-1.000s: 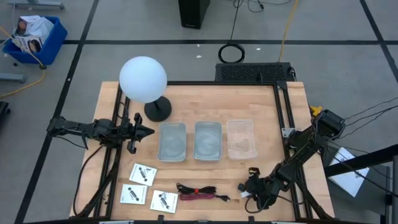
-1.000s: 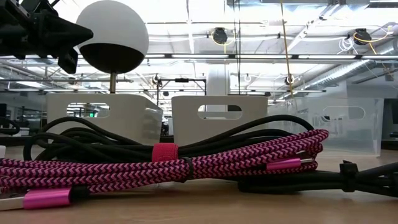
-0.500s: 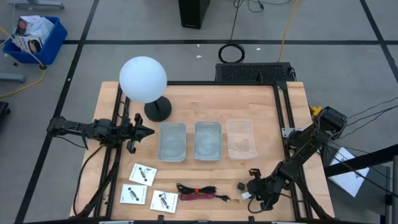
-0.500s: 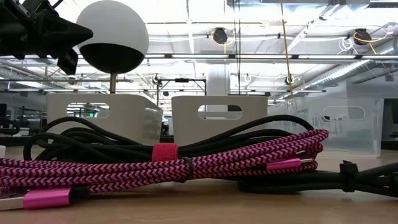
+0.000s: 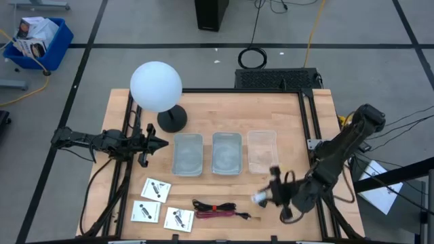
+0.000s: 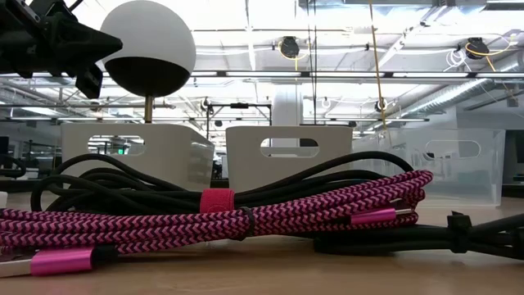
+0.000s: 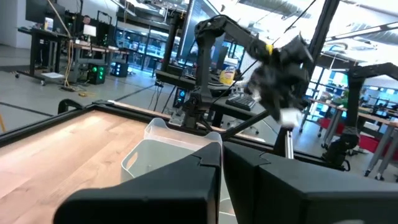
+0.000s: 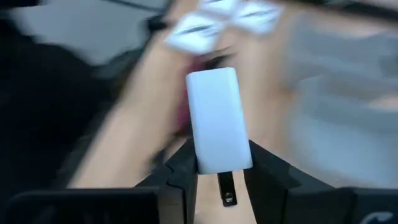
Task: Pick and place items into bin
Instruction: Put the white charger adapter into the transparent bin
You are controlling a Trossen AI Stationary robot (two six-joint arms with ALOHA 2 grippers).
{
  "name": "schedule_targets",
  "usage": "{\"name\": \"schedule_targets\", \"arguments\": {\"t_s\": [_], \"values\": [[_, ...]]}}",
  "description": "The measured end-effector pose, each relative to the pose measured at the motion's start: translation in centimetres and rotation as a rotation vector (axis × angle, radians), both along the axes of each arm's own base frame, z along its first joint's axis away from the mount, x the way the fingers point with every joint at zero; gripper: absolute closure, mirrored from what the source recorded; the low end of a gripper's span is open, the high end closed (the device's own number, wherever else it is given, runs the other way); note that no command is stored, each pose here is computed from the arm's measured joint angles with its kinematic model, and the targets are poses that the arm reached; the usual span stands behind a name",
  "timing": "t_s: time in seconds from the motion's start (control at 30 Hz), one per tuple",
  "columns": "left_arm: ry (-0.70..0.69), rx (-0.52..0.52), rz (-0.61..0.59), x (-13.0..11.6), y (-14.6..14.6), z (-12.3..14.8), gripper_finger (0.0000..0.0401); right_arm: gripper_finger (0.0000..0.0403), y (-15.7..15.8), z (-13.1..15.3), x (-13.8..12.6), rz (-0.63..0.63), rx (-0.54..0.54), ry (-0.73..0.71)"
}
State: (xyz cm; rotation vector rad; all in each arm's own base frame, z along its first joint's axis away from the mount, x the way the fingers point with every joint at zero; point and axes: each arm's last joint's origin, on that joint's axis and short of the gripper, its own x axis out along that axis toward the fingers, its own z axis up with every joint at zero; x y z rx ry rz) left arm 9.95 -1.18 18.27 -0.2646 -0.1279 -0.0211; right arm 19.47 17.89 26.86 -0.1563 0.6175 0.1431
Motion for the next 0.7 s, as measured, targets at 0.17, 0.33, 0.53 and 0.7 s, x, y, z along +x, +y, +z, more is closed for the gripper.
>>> {"name": "schedule_targets", "arguments": {"t_s": [0.17, 0.33, 0.53, 0.7], "values": [[0.0, 0.005, 0.001, 0.0, 0.0, 0.0, 0.038, 0.0309, -4.1, 3.1, 0.0, -0.204, -0.094, -0.031], [0.0, 0.005, 0.001, 0.0, 0.0, 0.0, 0.038, 0.0309, -8.2, 2.8, 0.3, -0.313, -0.186, 0.074], [0.0, 0.005, 0.001, 0.0, 0.0, 0.0, 0.038, 0.0309, -11.8, -0.8, 1.0, -0.357, -0.219, 0.255], [-0.001, 0.005, 0.001, 0.0, 0.0, 0.0, 0.038, 0.0309, -13.9, -4.6, 0.8, -0.36, -0.173, 0.368]]}}
